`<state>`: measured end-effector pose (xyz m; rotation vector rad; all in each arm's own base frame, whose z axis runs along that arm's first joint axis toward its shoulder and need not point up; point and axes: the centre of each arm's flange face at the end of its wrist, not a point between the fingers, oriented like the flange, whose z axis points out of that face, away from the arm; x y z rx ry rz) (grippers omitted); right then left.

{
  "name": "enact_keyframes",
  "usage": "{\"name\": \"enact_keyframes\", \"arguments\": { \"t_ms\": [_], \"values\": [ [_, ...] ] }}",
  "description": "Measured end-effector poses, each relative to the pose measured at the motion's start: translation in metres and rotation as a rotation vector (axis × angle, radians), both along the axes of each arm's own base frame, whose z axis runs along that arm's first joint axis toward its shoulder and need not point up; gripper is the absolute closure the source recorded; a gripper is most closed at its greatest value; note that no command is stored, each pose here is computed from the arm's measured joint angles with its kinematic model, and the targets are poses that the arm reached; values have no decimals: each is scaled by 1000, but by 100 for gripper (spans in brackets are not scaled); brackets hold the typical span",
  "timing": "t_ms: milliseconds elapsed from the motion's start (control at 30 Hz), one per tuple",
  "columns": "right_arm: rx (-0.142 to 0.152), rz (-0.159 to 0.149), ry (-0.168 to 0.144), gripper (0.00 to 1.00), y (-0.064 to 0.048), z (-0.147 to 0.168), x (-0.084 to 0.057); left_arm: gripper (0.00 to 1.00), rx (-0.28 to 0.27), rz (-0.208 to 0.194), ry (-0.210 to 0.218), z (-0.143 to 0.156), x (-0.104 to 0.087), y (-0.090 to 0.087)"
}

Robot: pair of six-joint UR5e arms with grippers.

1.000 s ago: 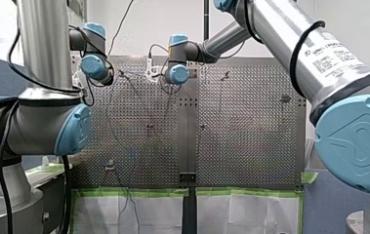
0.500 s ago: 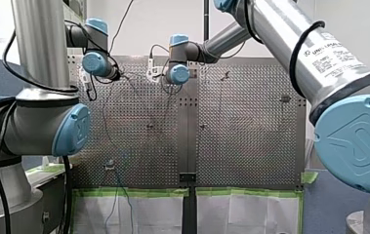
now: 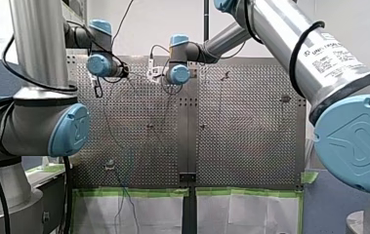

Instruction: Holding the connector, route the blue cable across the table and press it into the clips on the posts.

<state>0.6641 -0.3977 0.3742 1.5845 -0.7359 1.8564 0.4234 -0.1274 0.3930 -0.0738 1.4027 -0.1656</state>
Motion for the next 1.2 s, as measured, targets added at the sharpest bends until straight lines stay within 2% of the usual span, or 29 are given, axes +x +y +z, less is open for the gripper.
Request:
{"name": "enact_keyframes", "arguments": {
  "t_ms": [133,300,533,967,1200],
  "values": [
    [1,0,2,100,0,0,0,0,11,0,2,-3,7,-4],
    [2,0,2,100,0,-1,0,0,5,-8,-25,1,12,-10],
    [2,0,3,100,0,-1,0,0,0,-10,-33,2,21,-16],
    [2,0,3,100,0,0,0,0,3,36,-53,6,61,-21],
    [3,-1,3,100,0,0,0,0,2,43,-42,-2,75,-21]
  ]
}}
